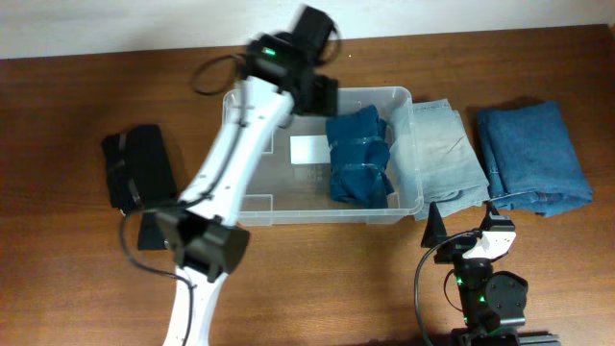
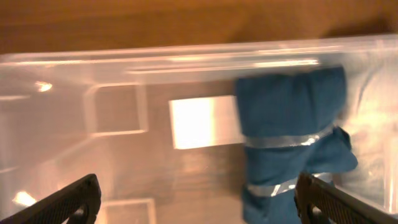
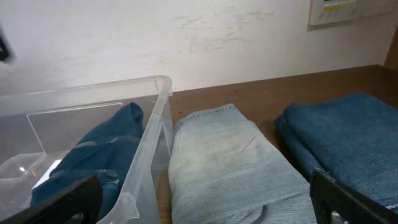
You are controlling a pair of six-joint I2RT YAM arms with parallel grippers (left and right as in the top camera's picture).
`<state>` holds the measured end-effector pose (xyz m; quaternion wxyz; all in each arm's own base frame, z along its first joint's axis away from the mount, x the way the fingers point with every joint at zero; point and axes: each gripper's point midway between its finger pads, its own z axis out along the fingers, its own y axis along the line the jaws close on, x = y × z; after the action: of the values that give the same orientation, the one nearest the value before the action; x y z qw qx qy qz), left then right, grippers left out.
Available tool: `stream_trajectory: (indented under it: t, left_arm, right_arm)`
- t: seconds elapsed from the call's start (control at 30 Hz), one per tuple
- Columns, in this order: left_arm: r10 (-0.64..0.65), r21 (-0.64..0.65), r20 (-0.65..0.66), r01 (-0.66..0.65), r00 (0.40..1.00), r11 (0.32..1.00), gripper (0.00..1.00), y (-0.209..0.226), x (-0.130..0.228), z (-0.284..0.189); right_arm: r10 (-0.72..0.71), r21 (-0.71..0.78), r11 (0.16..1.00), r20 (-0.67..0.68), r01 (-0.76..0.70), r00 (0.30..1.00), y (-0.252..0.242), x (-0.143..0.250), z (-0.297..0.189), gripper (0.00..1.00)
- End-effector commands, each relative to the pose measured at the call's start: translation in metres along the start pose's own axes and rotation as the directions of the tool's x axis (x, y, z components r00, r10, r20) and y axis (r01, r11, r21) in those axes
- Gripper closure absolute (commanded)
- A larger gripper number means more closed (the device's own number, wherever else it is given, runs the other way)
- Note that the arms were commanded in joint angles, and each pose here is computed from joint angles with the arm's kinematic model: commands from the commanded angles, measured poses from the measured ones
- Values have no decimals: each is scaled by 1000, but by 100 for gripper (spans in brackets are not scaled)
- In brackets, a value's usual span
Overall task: Pack container
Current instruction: 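Move the left gripper back to the black taped bundle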
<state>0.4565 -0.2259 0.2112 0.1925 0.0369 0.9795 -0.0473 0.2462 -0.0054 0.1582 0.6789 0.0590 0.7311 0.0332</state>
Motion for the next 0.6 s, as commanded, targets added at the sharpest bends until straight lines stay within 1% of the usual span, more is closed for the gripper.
stream_trajectory:
  t: [0.0, 0.13, 0.27, 0.37, 0.47, 0.57]
  left_arm:
    - [-73, -29, 73, 75, 995, 997, 1, 49, -20, -37]
    - [-180, -99, 16, 181, 984, 979, 1, 111, -15, -36]
    - [-287, -162, -21, 280, 958, 946, 1, 168, -6, -39]
    - [-353, -197, -34, 340, 935, 920, 1, 202, 0, -41]
    - [-393, -217, -27, 378, 919, 900, 0, 230, 2, -43]
    - [-430, -235, -32, 412, 902, 881, 1, 249, 6, -42]
  right_arm:
    - [7, -9, 1000, -4, -7, 1000, 2, 3, 0, 2]
    - [6, -8, 1000, -4, -6, 1000, 2, 3, 0, 2]
    - [7, -8, 1000, -4, -7, 1000, 2, 3, 0, 2]
    - [7, -8, 1000, -4, -7, 1000, 2, 3, 0, 2]
    - [6, -9, 1000, -4, -6, 1000, 2, 3, 0, 2]
    - [6, -9, 1000, -4, -6, 1000, 2, 3, 0, 2]
